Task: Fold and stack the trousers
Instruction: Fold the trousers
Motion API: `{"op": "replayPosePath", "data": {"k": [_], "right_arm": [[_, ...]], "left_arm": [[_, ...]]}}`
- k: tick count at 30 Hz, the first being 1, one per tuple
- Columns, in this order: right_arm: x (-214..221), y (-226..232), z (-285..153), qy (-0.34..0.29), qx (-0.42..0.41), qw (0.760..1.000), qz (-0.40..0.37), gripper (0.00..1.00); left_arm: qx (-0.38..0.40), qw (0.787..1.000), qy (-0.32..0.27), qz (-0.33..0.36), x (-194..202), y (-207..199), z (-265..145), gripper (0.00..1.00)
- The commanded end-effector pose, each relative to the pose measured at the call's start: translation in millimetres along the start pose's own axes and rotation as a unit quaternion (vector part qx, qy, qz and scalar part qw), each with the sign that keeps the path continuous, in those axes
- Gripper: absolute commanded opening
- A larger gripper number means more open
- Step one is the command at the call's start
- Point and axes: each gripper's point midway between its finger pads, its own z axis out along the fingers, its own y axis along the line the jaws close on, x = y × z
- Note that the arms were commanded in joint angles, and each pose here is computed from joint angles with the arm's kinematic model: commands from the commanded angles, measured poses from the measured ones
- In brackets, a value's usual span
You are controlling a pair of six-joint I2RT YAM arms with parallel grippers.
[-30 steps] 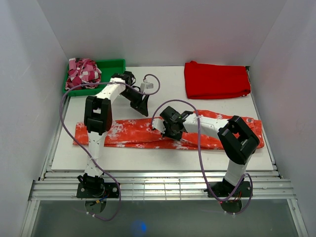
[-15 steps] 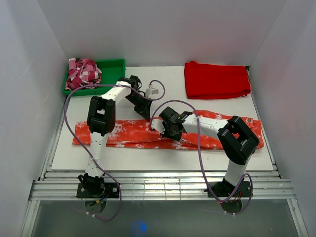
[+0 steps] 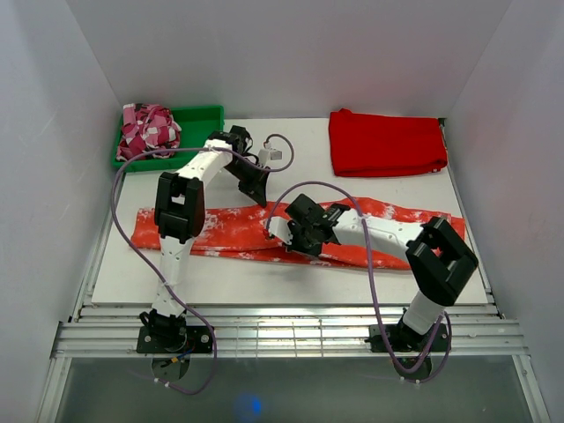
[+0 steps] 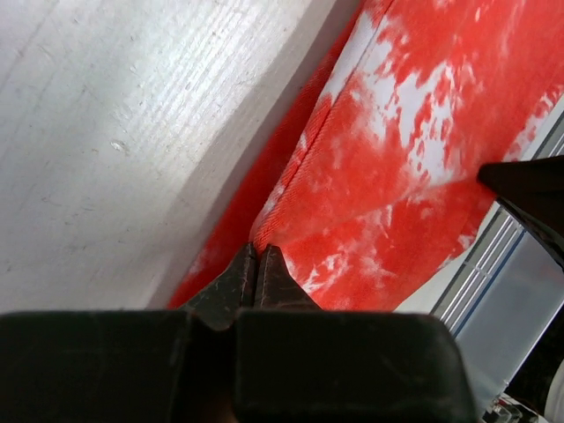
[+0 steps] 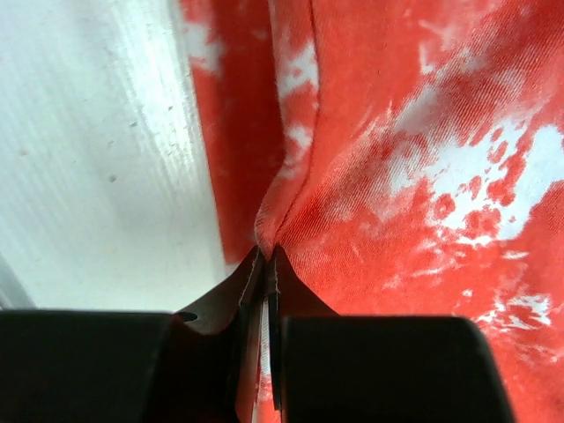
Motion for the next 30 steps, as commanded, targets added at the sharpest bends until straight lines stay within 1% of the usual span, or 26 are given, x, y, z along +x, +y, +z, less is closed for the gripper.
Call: {"op": "replayPosePath", "data": {"k": [1, 3, 6, 9, 13, 15, 18, 19, 21, 22, 23, 24, 25, 26, 27, 28, 29, 30], "right_arm": [[-1, 24, -14, -0.029, -0.033, 0.999, -0.003, 0.08], [7, 27, -8, -0.022, -0.033, 0.999, -0.005, 0.08], [16, 28, -3, -0.018, -0.025, 0.999, -0.008, 0.08], [16, 26, -7, -0.02, -0.017, 1.0, -0.011, 0.08], [8, 20, -20, -0.034, 0.002, 0.999, -0.011, 0.08], [18, 24, -14, -0.021, -0.004, 1.0, -0.011, 0.08], [33, 26, -1, -0.003, -0.002, 1.0, -0.018, 0.08], [40, 28, 6, 0.008, -0.006, 1.0, -0.019, 0.08], [47, 29, 11, 0.018, -0.007, 1.0, -0.021, 0.08], [51, 31, 14, 0.024, -0.011, 0.999, -0.023, 0.08], [53, 32, 18, 0.03, -0.015, 0.999, -0.022, 0.08], [52, 32, 19, 0.029, -0.019, 0.999, -0.022, 0.08], [51, 32, 22, 0.031, -0.023, 0.999, -0.021, 0.08], [51, 32, 23, 0.032, -0.025, 0.999, -0.022, 0.08], [50, 32, 24, 0.033, -0.027, 0.999, -0.022, 0.08], [51, 32, 27, 0.037, -0.03, 0.999, -0.021, 0.08], [47, 30, 27, 0.034, -0.029, 0.999, -0.023, 0.08], [47, 30, 27, 0.038, -0.031, 0.999, -0.024, 0.08]], "left_arm": [[-0.021, 0.998, -0.047, 0.043, -31, -27, -39, 0.0], [-0.022, 0.999, -0.036, 0.033, -22, -22, -30, 0.0], [-0.032, 0.998, -0.04, 0.026, -20, -12, -21, 0.0], [-0.029, 0.998, -0.057, 0.021, -30, -12, -20, 0.0], [-0.045, 0.995, -0.08, 0.048, -52, -19, -29, 0.0], [-0.047, 0.995, -0.077, 0.046, -51, -17, -27, 0.0], [-0.04, 0.997, -0.054, 0.031, -34, -12, -13, 0.0], [-0.041, 0.997, -0.053, 0.027, -32, -10, -11, 0.05], [-0.049, 0.998, -0.043, 0.012, -19, -4, -4, 0.23], [-0.058, 0.997, -0.052, 0.012, -21, -2, -8, 0.3], [-0.062, 0.997, -0.053, 0.0, -19, 1, -10, 0.44], [-0.067, 0.996, -0.06, -0.007, -21, 3, -15, 0.49], [-0.077, 0.994, -0.075, -0.02, -24, 10, -29, 0.54], [-0.077, 0.993, -0.084, -0.035, -27, 13, -37, 0.65], [-0.083, 0.99, -0.102, -0.04, -35, 17, -54, 0.66], [-0.093, 0.986, -0.119, -0.068, -31, 32, -77, 0.66], [-0.103, 0.982, -0.139, -0.077, -35, 36, -98, 0.67], [-0.118, 0.973, -0.165, -0.114, -27, 55, -127, 0.68]]}}
